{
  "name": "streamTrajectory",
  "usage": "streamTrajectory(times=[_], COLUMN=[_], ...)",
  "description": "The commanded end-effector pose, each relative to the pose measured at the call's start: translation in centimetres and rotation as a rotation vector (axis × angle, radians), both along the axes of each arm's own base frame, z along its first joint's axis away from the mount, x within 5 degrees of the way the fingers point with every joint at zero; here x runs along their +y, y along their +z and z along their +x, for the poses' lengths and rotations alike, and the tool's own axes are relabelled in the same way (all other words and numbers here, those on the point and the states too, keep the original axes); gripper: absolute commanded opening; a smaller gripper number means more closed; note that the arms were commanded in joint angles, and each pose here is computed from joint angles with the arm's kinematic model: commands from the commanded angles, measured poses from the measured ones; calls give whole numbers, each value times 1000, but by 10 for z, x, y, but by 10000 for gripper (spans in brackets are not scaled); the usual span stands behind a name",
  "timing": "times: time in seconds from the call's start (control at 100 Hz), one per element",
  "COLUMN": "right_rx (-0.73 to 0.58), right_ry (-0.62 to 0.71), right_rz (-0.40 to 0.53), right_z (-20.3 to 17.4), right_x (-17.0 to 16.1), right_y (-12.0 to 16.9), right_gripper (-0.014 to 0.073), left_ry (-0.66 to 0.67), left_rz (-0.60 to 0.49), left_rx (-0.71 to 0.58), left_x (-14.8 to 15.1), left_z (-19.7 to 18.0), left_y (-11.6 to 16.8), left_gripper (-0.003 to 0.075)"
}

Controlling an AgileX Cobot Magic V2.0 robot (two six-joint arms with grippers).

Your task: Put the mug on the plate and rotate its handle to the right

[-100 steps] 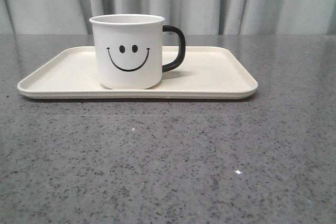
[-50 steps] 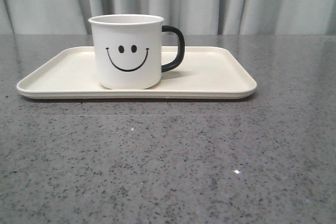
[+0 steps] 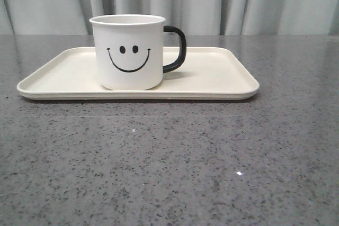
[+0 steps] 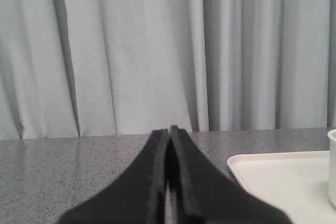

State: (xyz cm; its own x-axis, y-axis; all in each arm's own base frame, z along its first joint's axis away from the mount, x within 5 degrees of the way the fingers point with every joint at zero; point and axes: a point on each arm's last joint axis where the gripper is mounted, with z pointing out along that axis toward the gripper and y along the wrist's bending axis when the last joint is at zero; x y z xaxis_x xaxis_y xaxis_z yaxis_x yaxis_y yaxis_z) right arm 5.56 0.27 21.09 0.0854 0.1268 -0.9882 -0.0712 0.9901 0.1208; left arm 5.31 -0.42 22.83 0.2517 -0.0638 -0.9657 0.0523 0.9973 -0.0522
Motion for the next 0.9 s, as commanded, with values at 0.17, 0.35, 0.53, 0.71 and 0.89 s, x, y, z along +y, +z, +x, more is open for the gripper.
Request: streamTrajectory(times=[0.17,0.35,0.53,0.71,0.89], right_rx=[-10,-15,-11,-9,-10], right_ry=[-21,-39,-26,-22,-23], right_rz=[23,30,32,37,37], right_z=[-1,-1,-1,-1,-1], right_x=[-2,-4,-3,-3,-3], right_y=[-4,-4,-4,-4,-4], right_gripper=[-61,-61,-61,-61,-61], left_ry=[-27,-27,-27,-27,-27], left_rz=[-20,-20,-20,-20,-20], left_rx=[-82,-82,-82,-82,-82], left_x=[-2,-2,-2,-2,-2], left_z=[-4,-4,-4,-4,-4], left_y=[3,3,3,3,3], left_gripper=[-20,-20,-20,-20,-20])
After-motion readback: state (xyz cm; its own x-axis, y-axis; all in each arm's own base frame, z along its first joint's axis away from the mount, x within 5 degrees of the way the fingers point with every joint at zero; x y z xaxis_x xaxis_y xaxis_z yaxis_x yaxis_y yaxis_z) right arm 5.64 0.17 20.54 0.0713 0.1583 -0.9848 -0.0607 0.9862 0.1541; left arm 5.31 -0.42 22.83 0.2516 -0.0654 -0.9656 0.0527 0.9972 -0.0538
